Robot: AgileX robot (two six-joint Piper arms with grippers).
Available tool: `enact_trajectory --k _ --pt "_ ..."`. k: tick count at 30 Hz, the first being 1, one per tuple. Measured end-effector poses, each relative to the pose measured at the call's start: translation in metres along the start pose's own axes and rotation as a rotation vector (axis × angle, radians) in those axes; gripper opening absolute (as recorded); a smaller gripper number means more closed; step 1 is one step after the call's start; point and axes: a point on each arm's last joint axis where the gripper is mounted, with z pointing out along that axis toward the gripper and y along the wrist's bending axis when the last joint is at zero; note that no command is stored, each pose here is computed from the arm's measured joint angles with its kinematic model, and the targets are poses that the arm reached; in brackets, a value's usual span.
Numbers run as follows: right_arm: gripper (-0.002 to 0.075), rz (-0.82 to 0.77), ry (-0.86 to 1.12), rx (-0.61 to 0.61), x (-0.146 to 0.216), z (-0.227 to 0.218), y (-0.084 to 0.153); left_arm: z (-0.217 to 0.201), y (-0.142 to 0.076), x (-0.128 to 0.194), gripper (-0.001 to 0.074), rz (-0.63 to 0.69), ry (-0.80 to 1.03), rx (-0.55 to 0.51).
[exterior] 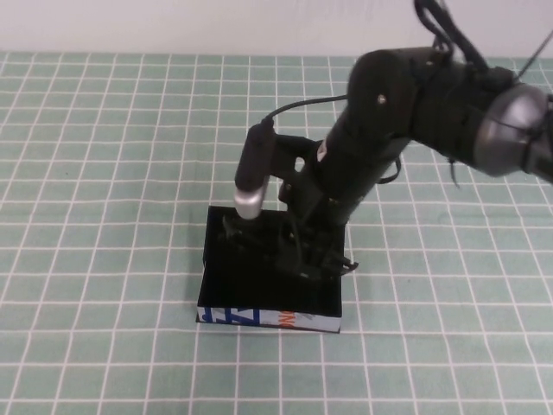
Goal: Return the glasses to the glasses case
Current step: Place the glasses in the glasses case
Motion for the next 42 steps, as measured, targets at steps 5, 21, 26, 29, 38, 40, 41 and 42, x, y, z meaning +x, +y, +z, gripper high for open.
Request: enact_trajectory --k 5,21,26,29,38,40,41,42 --pt "0.0279 0.035 0.001 -0.020 -0.010 0.007 -0.010 0.000 0.000 0.000 -0.0002 0.000 0.000 0.000" --pt "0.0279 -0.050 0.092 -0.064 -0.021 0.037 0.003 0.000 0.000 0.000 -0.0002 0.000 0.000 0.000" --pt "0.0279 -0.062 0.107 -0.056 -0.020 0.038 0.002 0.000 0.000 0.000 -0.0002 0.000 0.000 0.000" --pt "0.0281 -0.085 0.111 -0.054 -0.020 0.038 0.002 0.000 0.000 0.000 -0.0002 0.000 0.000 0.000" --pt "0.0349 -0.086 0.138 -0.080 -0.015 0.054 -0.001 0.000 0.000 0.000 -0.0002 0.000 0.000 0.000" --pt "0.0353 -0.086 0.136 -0.077 -0.016 0.054 -0.001 0.000 0.000 0.000 -0.0002 0.000 0.000 0.000" --pt "0.0355 -0.086 0.133 -0.074 -0.016 0.055 -0.001 0.000 0.000 0.000 -0.0002 0.000 0.000 0.000" --pt "0.0356 -0.086 0.132 -0.072 -0.016 0.055 -0.001 0.000 0.000 0.000 -0.0002 0.000 0.000 0.000"
